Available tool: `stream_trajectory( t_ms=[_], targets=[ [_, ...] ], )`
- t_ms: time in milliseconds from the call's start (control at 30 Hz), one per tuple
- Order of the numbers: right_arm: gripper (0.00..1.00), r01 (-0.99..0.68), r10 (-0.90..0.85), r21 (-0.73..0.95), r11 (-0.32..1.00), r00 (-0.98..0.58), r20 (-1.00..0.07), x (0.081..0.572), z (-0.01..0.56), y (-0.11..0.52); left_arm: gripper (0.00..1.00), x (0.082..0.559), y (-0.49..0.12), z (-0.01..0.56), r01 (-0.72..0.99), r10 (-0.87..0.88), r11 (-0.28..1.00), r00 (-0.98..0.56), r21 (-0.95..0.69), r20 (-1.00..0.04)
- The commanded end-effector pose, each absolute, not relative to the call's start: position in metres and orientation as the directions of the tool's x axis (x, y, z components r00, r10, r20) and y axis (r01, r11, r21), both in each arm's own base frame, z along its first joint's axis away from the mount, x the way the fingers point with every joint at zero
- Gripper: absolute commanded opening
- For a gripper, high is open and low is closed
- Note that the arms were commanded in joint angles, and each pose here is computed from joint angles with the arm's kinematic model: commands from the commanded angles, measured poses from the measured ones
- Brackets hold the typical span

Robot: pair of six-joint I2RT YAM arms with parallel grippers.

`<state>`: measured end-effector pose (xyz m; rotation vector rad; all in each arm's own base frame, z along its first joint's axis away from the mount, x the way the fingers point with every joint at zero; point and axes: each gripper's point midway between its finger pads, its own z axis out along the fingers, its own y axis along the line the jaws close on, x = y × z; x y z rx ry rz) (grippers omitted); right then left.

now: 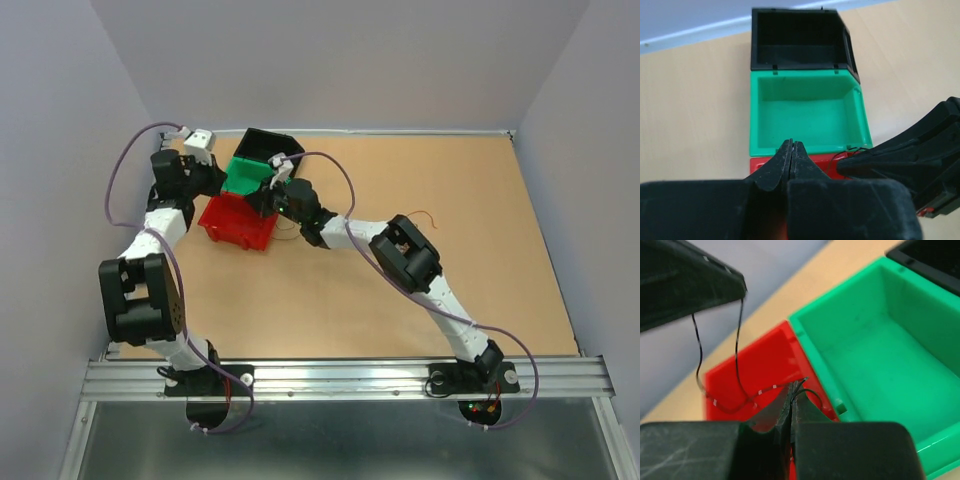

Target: Untangle the cables

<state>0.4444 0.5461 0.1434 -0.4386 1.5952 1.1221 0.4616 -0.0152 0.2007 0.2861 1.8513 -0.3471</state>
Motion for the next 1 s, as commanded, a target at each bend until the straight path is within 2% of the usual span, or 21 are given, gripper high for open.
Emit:
stream_trajectory(
  t_ms=[0, 100, 133, 200, 300, 333, 400, 433, 467, 567, 600, 633, 667, 733, 767, 833, 867, 967],
  targets=[
    [0.01, -0.732, 0.061, 0.313, 0.605, -0.35, -0.935, 0.433, 0.099, 0.573, 0.0, 0.476, -0.019, 0.163, 0.305, 0.155, 0.952, -0.373, 0.037, -0.915],
    [0.01, -0.698, -0.097, 0.272, 0.662, -0.44, -0.893, 0.427, 0.05, 0.575, 0.0, 0.477, -0.017, 0.129, 0.261, 0.177, 0.964, -0.456, 0.059, -0.872],
    [0.01, -0.665, -0.144, 0.284, 0.691, -0.511, -0.847, 0.423, 0.026, 0.566, 0.0, 0.476, -0.017, 0.118, 0.249, 0.183, 0.966, -0.482, 0.066, -0.857],
    [0.01, -0.629, -0.183, 0.308, 0.714, -0.592, -0.785, 0.43, -0.006, 0.55, 0.0, 0.474, -0.018, 0.083, 0.247, 0.204, 0.966, -0.566, 0.072, -0.799],
    [0.01, -0.605, -0.243, 0.37, 0.705, -0.696, -0.676, 0.405, -0.04, 0.524, 0.0, 0.463, -0.035, 0.038, 0.296, 0.281, 0.95, -0.655, 0.104, -0.701],
    [0.01, -0.613, -0.254, 0.352, 0.707, -0.685, -0.683, 0.402, -0.04, 0.52, 0.0, 0.463, -0.032, 0.034, 0.281, 0.289, 0.951, -0.662, 0.128, -0.692],
    [0.19, -0.611, -0.235, 0.331, 0.719, -0.662, -0.712, 0.403, -0.028, 0.511, 0.0, 0.464, -0.028, 0.037, 0.249, 0.27, 0.959, -0.656, 0.136, -0.704],
    [0.22, -0.606, -0.214, 0.318, 0.729, -0.643, -0.736, 0.407, -0.017, 0.508, 0.0, 0.467, -0.026, 0.053, 0.233, 0.258, 0.962, -0.622, 0.139, -0.74],
    [0.23, -0.609, -0.165, 0.319, 0.726, -0.605, -0.779, 0.41, 0.015, 0.506, 0.1, 0.467, -0.027, 0.062, 0.234, 0.246, 0.964, -0.601, 0.127, -0.761],
    [0.08, -0.588, -0.122, 0.278, 0.76, -0.549, -0.827, 0.415, 0.059, 0.489, 0.22, 0.46, -0.032, 0.109, 0.234, 0.221, 0.965, -0.503, 0.114, -0.835],
    [0.06, -0.587, -0.125, 0.267, 0.764, -0.542, -0.831, 0.413, 0.065, 0.484, 0.28, 0.455, -0.034, 0.137, 0.238, 0.218, 0.964, -0.445, 0.119, -0.869],
    [0.04, -0.584, -0.127, 0.261, 0.768, -0.539, -0.833, 0.41, 0.069, 0.478, 0.35, 0.446, -0.038, 0.14, 0.26, 0.222, 0.959, -0.433, 0.114, -0.874],
    [0.04, -0.583, -0.128, 0.258, 0.77, -0.538, -0.833, 0.407, 0.071, 0.474, 0.44, 0.441, -0.046, 0.149, 0.296, 0.219, 0.95, -0.409, 0.098, -0.886],
    [0.21, -0.605, -0.163, 0.244, 0.758, -0.538, -0.827, 0.395, 0.069, 0.464, 0.48, 0.424, -0.059, 0.169, 0.367, 0.223, 0.927, -0.363, 0.081, -0.905],
    [0.21, -0.606, -0.16, 0.245, 0.757, -0.535, -0.829, 0.393, 0.07, 0.462, 0.49, 0.419, -0.064, 0.174, 0.395, 0.226, 0.916, -0.351, 0.075, -0.909],
    [0.27, -0.609, -0.15, 0.238, 0.757, -0.516, -0.843, 0.392, 0.076, 0.457, 0.47, 0.406, -0.073, 0.182, 0.438, 0.227, 0.897, -0.335, 0.062, -0.914],
    [0.32, -0.61, -0.127, 0.24, 0.755, -0.495, -0.86, 0.395, 0.085, 0.459, 0.4, 0.401, -0.082, 0.184, 0.475, 0.231, 0.878, -0.322, 0.054, -0.918],
    [0.36, -0.637, -0.091, 0.255, 0.728, -0.458, -0.884, 0.398, 0.112, 0.468, 0.34, 0.391, -0.092, 0.182, 0.502, 0.249, 0.862, -0.303, 0.068, -0.92]
  ],
)
